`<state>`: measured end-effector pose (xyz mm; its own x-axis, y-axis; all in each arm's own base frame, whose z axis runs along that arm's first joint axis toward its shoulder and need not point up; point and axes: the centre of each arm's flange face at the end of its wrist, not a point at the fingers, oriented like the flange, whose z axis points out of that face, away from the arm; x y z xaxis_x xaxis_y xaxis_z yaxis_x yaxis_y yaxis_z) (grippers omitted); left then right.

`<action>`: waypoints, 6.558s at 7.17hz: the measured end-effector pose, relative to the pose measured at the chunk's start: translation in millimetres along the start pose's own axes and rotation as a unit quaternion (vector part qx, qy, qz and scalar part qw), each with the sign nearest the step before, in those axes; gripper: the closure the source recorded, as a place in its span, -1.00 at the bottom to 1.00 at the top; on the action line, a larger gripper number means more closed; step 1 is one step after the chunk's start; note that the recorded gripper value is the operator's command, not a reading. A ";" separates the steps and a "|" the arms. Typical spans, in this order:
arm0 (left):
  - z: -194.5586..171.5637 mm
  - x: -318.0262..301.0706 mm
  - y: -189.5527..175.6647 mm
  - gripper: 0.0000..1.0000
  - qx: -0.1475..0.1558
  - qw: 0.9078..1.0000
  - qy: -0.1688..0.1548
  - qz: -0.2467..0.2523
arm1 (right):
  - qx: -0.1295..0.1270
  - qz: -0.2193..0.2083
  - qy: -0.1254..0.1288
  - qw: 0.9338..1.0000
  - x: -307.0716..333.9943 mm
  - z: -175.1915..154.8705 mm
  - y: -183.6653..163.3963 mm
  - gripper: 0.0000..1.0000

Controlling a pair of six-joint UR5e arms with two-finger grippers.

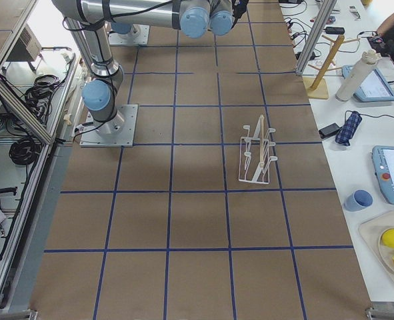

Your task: Transfer IKEA cup to right arm and place on rack

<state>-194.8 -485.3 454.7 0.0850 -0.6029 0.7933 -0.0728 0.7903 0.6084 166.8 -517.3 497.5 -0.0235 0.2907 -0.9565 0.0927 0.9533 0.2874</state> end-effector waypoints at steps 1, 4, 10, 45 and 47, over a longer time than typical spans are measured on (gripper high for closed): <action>-0.1 0.6 0.6 1.00 0.000 1.000 0.000 0.001 | 0.000 0.000 0.000 1.000 0.3 -0.1 -0.4 -0.25; 0.1 0.9 1.7 -0.95 0.000 1.000 0.000 0.000 | 0.000 0.001 0.000 1.000 0.3 -0.1 -1.1 -0.25; -55.3 11.4 -0.6 -1.00 0.027 0.998 -0.047 -0.014 | -0.002 0.010 0.007 1.000 -3.0 -1.7 -0.7 -0.26; -91.3 -1.4 13.3 -1.00 0.234 0.642 -0.681 0.264 | 0.103 -0.196 0.732 0.644 56.6 -210.6 -156.0 -1.00; -91.7 -0.8 13.4 -1.00 0.234 0.642 -0.681 0.264 | 0.105 -0.199 0.717 0.660 19.8 -166.7 -124.6 -1.00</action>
<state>-104.7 -464.2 460.1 -0.9984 -0.0529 -0.0178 -0.0517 0.9965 -0.0662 -11.2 -616.7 451.0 -0.9912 -0.0568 0.1192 -0.0723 0.9889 -0.1301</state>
